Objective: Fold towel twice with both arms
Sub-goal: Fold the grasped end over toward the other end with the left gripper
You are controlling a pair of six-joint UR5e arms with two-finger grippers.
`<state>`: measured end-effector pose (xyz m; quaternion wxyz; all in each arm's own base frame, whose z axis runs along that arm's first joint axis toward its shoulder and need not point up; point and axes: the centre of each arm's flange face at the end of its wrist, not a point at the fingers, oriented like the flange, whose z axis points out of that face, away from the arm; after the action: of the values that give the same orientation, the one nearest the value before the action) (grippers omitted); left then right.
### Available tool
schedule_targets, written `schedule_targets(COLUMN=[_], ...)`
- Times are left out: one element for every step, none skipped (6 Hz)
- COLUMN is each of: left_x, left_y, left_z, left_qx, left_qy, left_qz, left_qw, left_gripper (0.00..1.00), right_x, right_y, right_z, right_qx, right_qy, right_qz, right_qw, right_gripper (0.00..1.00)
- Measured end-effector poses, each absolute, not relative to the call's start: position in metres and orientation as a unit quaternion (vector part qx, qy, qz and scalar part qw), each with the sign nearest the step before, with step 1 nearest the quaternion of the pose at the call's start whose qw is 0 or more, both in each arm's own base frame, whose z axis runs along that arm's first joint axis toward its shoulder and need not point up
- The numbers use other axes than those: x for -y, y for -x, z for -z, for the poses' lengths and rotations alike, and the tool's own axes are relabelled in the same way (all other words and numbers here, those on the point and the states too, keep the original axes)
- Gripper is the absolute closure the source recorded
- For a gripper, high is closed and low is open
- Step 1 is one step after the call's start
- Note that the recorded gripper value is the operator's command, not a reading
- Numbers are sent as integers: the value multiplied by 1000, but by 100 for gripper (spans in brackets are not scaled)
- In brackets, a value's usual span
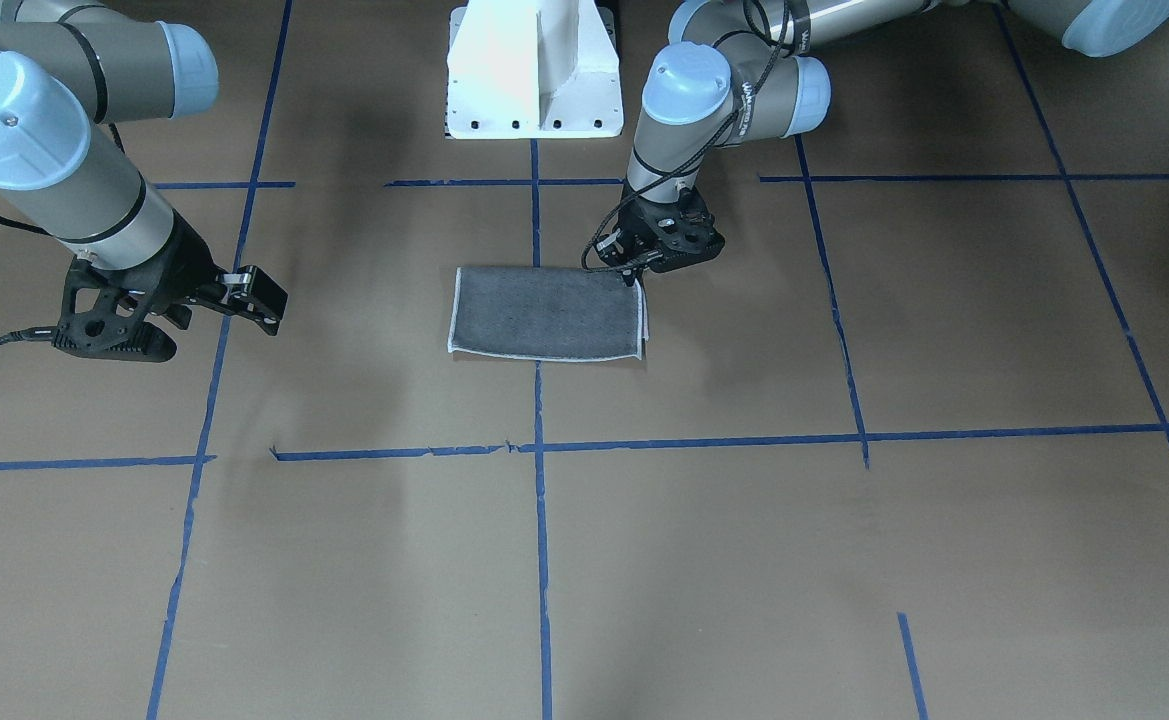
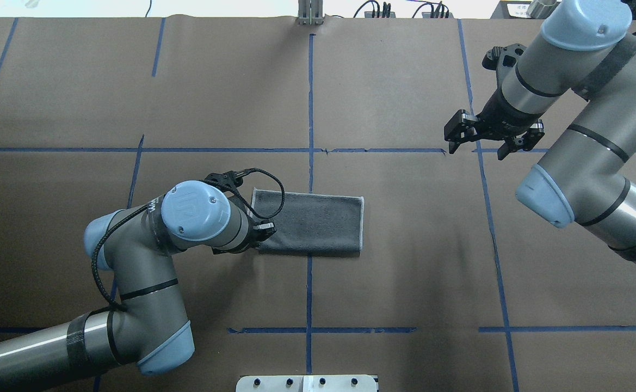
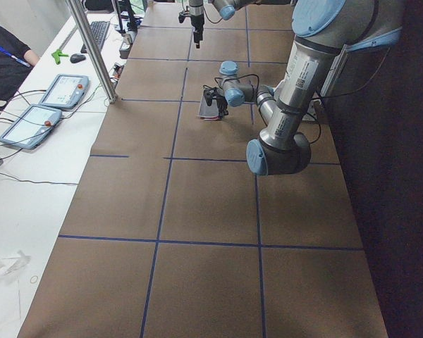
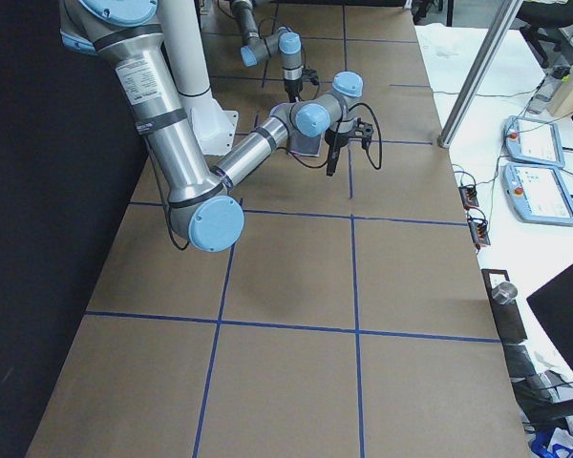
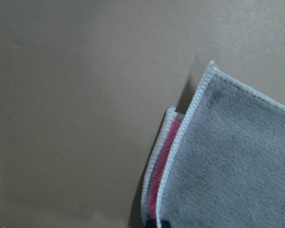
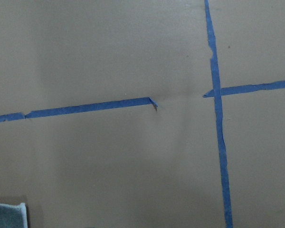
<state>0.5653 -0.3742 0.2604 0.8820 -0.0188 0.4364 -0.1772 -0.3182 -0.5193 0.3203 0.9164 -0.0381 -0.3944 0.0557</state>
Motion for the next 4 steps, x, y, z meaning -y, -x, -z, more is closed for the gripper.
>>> schedule_targets(left_x=[378,384,394,408], left_y=[-570,-582,-603,-634], left_z=[-231,-196,-164,-130], left_qx=[-438,-437,-433,-426], left_qy=[18,17,13,5], left_qz=[178,178,182,187], left_qw=[881,881,883,885], left_gripper=[100,100,100,100], right_x=[516,509,502,500], right_y=[315,308,301,296], right_z=[-323,-330,-339,-346], right_qx=[395,394,391,389], right_qy=[38,36,35,35], right_qz=[-54,-46,-37,-34], right_qw=[916,917,919,920], right_gripper=[0,0,0,0])
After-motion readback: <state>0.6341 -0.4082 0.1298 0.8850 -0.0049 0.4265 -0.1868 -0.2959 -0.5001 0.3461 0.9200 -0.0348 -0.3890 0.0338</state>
